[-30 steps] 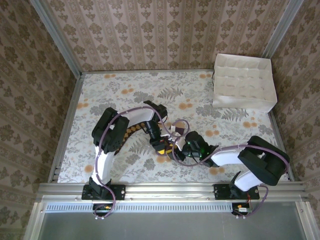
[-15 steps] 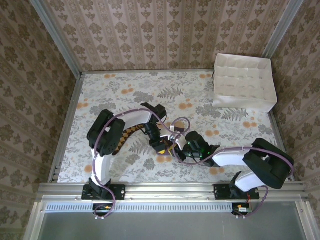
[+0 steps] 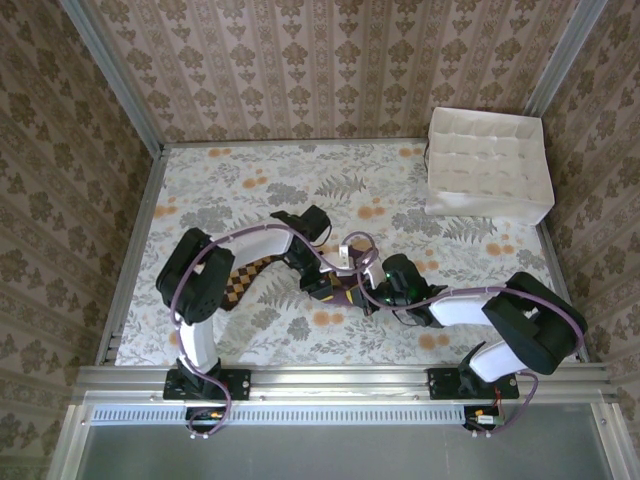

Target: Roll the socks

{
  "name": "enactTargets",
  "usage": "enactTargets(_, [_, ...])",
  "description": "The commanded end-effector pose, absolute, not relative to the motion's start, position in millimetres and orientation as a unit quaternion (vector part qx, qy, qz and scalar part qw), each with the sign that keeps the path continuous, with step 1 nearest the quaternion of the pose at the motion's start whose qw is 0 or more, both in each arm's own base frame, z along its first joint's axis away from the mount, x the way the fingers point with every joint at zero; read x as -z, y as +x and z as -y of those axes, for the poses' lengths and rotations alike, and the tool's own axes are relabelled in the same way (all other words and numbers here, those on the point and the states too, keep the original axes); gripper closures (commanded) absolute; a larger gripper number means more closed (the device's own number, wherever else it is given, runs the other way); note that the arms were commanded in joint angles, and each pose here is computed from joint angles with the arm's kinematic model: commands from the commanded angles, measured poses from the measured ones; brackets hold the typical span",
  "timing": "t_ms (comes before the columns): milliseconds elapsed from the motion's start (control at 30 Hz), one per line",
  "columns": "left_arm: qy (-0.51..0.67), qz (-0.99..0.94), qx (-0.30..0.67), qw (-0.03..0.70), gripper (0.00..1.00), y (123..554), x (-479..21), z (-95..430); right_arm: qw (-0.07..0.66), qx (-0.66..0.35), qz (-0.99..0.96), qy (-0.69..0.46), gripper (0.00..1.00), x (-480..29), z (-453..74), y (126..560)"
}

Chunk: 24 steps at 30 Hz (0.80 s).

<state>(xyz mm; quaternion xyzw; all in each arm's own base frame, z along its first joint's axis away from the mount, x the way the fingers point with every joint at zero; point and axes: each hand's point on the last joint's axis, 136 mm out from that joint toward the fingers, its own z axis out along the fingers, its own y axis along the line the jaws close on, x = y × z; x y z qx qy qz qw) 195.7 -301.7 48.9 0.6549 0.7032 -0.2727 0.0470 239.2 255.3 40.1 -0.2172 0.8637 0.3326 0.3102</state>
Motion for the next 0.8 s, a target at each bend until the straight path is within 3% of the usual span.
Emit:
enactTargets(0, [0.665, -0.704, 0.241, 0.06, 0.71, 197, -51, 285, 0.214, -0.277, -0.92, -0.176, 1.0, 10, -223, 215])
enactTargets(167, [0.674, -0.686, 0.23, 0.151, 0.67, 207, -69, 280, 0.187, -0.27, -0.931, -0.161, 1.0, 16, -221, 216])
enactTargets(367, [0.708, -0.607, 0.187, 0.309, 0.62, 209, -87, 282, 0.158, -0.266, -0.94, -0.143, 1.0, 18, -219, 218])
enactTargets(533, [0.73, -0.508, 0.092, 0.447, 0.49, 211, -97, 293, 0.142, -0.263, -0.944, -0.137, 1.0, 17, -220, 220])
enactTargets(767, [0.748, -0.478, 0.065, 0.456, 0.44, 212, -86, 311, 0.127, -0.264, -0.946, -0.137, 1.0, 20, -221, 219])
